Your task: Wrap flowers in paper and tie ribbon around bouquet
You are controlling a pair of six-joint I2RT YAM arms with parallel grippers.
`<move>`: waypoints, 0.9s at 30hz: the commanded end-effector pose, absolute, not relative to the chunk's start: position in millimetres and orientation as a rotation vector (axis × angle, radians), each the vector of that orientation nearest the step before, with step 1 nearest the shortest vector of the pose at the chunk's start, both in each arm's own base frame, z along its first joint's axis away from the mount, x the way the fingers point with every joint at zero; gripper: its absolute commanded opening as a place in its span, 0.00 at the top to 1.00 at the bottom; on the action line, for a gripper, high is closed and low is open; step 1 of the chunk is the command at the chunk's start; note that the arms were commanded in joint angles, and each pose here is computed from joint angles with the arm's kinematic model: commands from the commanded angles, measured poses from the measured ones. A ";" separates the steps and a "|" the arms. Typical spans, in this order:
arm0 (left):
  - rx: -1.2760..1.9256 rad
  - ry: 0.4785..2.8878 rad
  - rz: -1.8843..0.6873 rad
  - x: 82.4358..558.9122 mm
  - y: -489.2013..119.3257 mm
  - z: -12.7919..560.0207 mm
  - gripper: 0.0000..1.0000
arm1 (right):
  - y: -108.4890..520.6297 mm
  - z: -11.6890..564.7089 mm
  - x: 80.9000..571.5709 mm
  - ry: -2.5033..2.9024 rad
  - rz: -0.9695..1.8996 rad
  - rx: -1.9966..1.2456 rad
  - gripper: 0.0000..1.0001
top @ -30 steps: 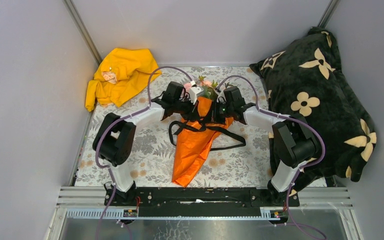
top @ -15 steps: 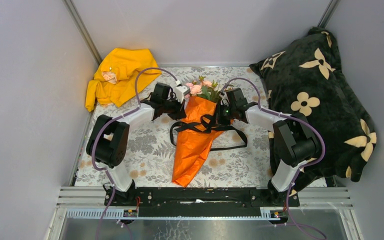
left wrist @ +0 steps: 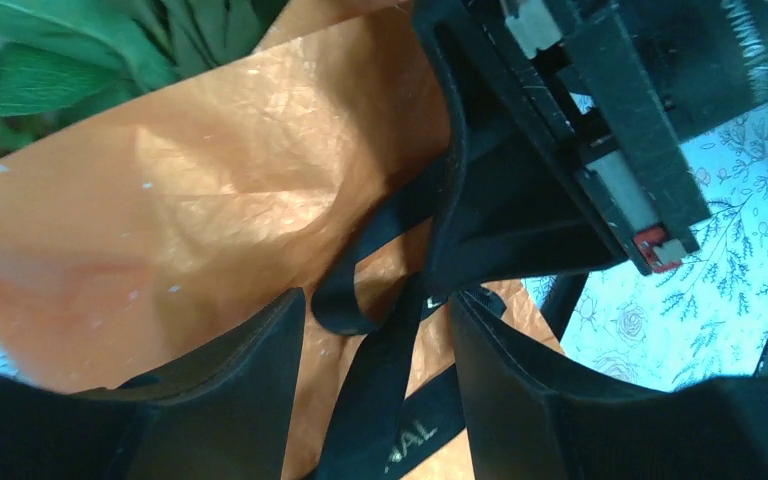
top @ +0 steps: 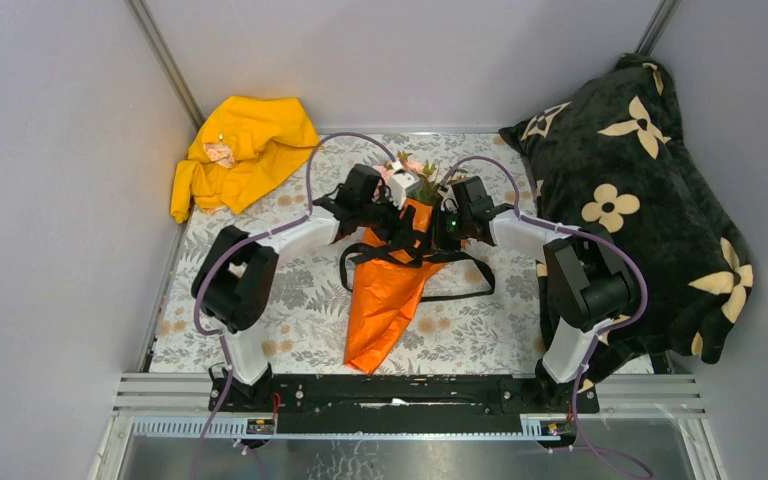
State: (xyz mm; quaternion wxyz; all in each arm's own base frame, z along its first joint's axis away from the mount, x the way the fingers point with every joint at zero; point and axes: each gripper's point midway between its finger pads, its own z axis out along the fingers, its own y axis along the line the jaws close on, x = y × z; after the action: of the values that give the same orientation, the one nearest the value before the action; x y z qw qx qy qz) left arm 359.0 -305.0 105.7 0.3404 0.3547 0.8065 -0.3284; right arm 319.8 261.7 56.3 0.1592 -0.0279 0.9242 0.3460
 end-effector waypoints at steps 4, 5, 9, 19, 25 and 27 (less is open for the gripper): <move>0.894 2.128 -0.752 385.9 -312.9 85.3 0.44 | 266.8 70.9 326.7 2.597 1.014 -0.120 1.00; 0.903 2.141 -0.738 385.7 -312.6 80.2 0.48 | 267.1 71.3 326.6 2.595 1.016 -0.122 1.00; 0.911 2.174 -0.700 385.6 -307.5 73.0 0.91 | 267.8 75.8 327.8 2.583 1.022 -0.130 1.00; 0.830 2.215 -0.599 380.3 -246.9 75.4 1.00 | 259.7 83.1 345.1 2.555 1.085 -0.064 1.00; 0.789 2.260 -0.532 372.5 -205.4 66.0 1.00 | 253.0 80.6 357.3 2.556 1.082 -0.026 1.00; 0.787 2.271 -0.512 369.1 -196.6 61.4 1.00 | 251.6 80.6 360.6 2.556 1.081 -0.022 1.00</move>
State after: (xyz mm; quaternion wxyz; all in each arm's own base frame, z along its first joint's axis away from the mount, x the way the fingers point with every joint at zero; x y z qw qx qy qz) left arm 363.8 -246.5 80.4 0.3388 0.3197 0.8443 -0.2649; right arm 346.8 269.8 82.0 0.1852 -0.0300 0.8990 0.3957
